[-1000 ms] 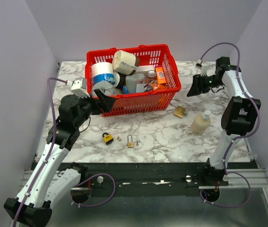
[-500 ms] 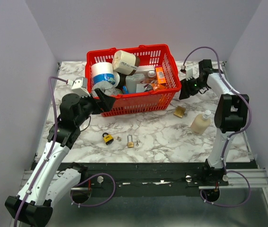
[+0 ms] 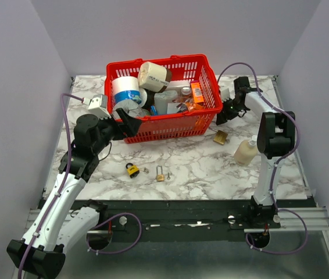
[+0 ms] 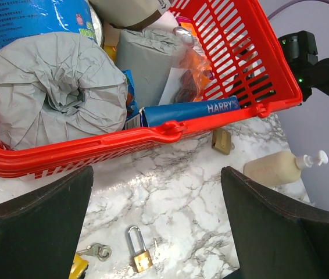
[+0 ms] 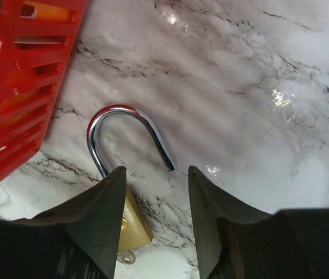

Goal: Lock with the key
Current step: Adjust the lock at the center of the board.

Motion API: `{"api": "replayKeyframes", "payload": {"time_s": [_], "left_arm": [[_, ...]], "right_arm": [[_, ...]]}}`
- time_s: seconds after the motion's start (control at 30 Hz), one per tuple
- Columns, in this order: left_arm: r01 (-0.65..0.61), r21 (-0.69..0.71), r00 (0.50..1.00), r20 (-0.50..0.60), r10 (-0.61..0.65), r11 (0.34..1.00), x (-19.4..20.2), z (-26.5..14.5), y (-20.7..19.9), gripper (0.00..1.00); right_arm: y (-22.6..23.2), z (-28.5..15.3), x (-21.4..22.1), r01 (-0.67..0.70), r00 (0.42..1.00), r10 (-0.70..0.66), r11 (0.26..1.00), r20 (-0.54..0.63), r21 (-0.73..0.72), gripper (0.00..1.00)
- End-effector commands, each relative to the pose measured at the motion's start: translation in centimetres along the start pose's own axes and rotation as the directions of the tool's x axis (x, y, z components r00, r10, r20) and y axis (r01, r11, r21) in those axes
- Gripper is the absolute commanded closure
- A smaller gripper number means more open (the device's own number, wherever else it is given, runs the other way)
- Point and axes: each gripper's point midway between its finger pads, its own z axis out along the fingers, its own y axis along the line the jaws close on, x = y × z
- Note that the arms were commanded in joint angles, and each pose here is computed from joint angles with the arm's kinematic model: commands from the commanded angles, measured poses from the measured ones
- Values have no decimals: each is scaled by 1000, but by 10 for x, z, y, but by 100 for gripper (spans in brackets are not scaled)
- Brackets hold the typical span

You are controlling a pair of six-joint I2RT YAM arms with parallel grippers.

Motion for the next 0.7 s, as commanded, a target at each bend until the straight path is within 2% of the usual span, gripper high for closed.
{"api": "replayKeyframes", "payload": {"time_s": [0.0, 0.67], "left_arm": [[8, 9, 1000, -1, -8, 1000, -2, -2, -2, 1], [17, -12, 1000, -9, -18, 1000, -3, -1, 4, 1]], "right_arm": [[-10, 6, -10, 16, 1000, -16, 998, 5, 64, 51], [-2, 11, 2, 21, 984, 1, 993, -178, 117, 52]]}}
